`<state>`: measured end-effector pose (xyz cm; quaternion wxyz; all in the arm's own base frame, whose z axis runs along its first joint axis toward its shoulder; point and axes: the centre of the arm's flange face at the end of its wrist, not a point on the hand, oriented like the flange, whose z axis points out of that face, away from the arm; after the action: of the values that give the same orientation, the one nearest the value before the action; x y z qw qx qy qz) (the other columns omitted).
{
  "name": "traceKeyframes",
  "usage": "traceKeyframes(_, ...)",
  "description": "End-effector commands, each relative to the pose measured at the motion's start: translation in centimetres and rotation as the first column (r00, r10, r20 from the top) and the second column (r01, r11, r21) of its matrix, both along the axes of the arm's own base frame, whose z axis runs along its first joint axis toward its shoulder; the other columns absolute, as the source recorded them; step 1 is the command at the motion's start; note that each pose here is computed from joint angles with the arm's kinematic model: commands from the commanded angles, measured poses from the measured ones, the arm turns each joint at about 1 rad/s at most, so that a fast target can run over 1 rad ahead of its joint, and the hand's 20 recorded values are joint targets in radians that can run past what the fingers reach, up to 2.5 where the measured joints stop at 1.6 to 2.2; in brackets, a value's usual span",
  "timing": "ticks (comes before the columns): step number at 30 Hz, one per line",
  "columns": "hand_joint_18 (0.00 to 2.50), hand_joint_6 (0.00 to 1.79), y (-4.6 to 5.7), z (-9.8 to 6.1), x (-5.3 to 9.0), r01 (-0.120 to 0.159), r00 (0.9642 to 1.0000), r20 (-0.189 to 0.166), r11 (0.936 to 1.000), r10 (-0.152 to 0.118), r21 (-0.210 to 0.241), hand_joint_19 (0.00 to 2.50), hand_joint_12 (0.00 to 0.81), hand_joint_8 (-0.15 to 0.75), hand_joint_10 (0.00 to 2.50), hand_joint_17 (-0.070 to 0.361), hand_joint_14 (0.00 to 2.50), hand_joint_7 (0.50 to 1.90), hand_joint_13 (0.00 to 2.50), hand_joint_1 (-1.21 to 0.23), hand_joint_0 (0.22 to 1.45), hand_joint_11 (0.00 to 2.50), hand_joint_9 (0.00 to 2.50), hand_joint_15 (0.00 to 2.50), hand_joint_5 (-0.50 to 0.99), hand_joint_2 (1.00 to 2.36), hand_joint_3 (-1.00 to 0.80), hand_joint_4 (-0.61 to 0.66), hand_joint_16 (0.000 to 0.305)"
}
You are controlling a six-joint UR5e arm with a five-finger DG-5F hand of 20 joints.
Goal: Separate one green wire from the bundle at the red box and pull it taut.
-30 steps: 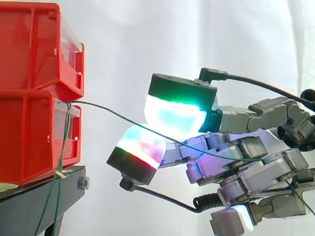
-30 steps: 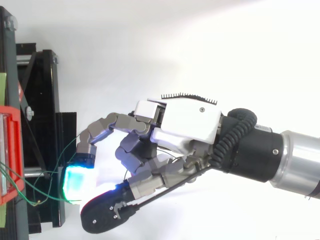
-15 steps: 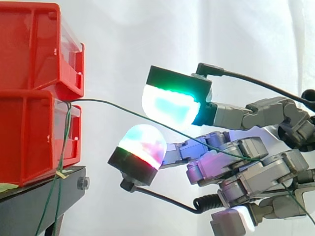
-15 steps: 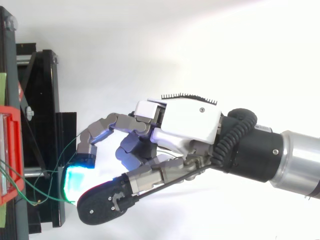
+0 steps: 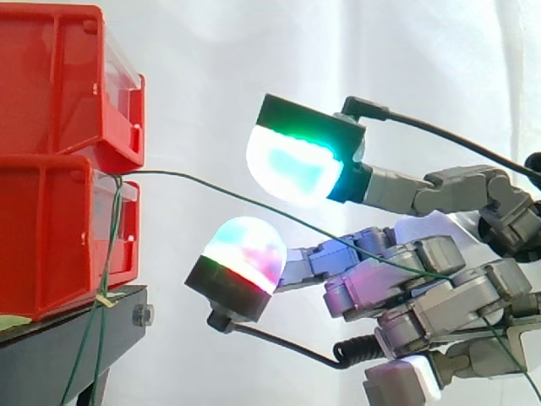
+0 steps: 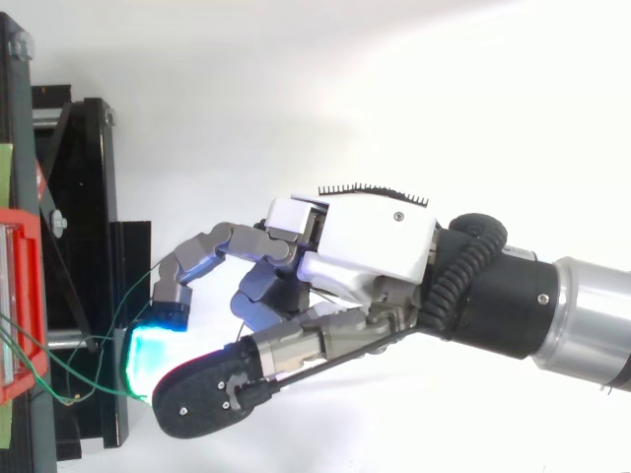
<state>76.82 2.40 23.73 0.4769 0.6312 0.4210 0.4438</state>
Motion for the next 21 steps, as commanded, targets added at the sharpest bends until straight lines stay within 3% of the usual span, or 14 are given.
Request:
traceKeyframes(1, 1.34, 0.94, 0.0, -0.06, 0.0, 0.0, 1.0, -0.001, 1.0, 0.0, 0.0, 0.75, 0.333, 0.277, 2.5, 0.136, 1.38, 0.84, 1.76, -0.67, 0.45, 1.07, 1.13, 0.87, -0.23, 1.0, -0.5, 0.16, 0.061)
traceKeyframes(6, 1.34, 0.94, 0.12, -0.05, 0.02, -0.001, 1.0, 0.001, 1.0, 0.001, 0.0, 0.73, 0.32, 0.268, 2.5, 0.134, 1.56, 0.8, 1.72, -0.76, 0.45, 0.93, 1.07, 0.78, -0.24, 1.0, -0.5, 0.16, 0.059)
traceKeyframes(9, 1.3, 0.93, 0.11, 0.05, -0.03, -0.001, 1.0, -0.001, 1.0, 0.001, 0.0, 0.76, 0.285, 0.23, 2.5, 0.119, 1.61, 0.83, 1.69, -0.81, 0.51, 0.99, 1.05, 0.81, -0.25, 1.0, -0.5, 0.09, 0.053)
traceKeyframes(15, 1.26, 0.93, 0.09, 0.07, 0.0, 0.002, 1.0, 0.003, 1.0, -0.002, 0.0, 0.79, 0.253, 0.203, 2.5, 0.106, 1.59, 0.87, 1.68, -0.76, 0.64, 1.05, 1.08, 0.85, -0.24, 1.0, -0.5, 0.03, 0.047)
traceKeyframes(21, 1.27, 0.93, 0.09, 0.07, 0.0, 0.002, 1.0, 0.003, 1.0, -0.002, 0.0, 0.82, 0.262, 0.204, 2.5, 0.109, 1.65, 0.91, 1.68, -0.73, 0.64, 1.09, 1.11, 0.82, -0.23, 1.0, -0.5, 0.03, 0.049)
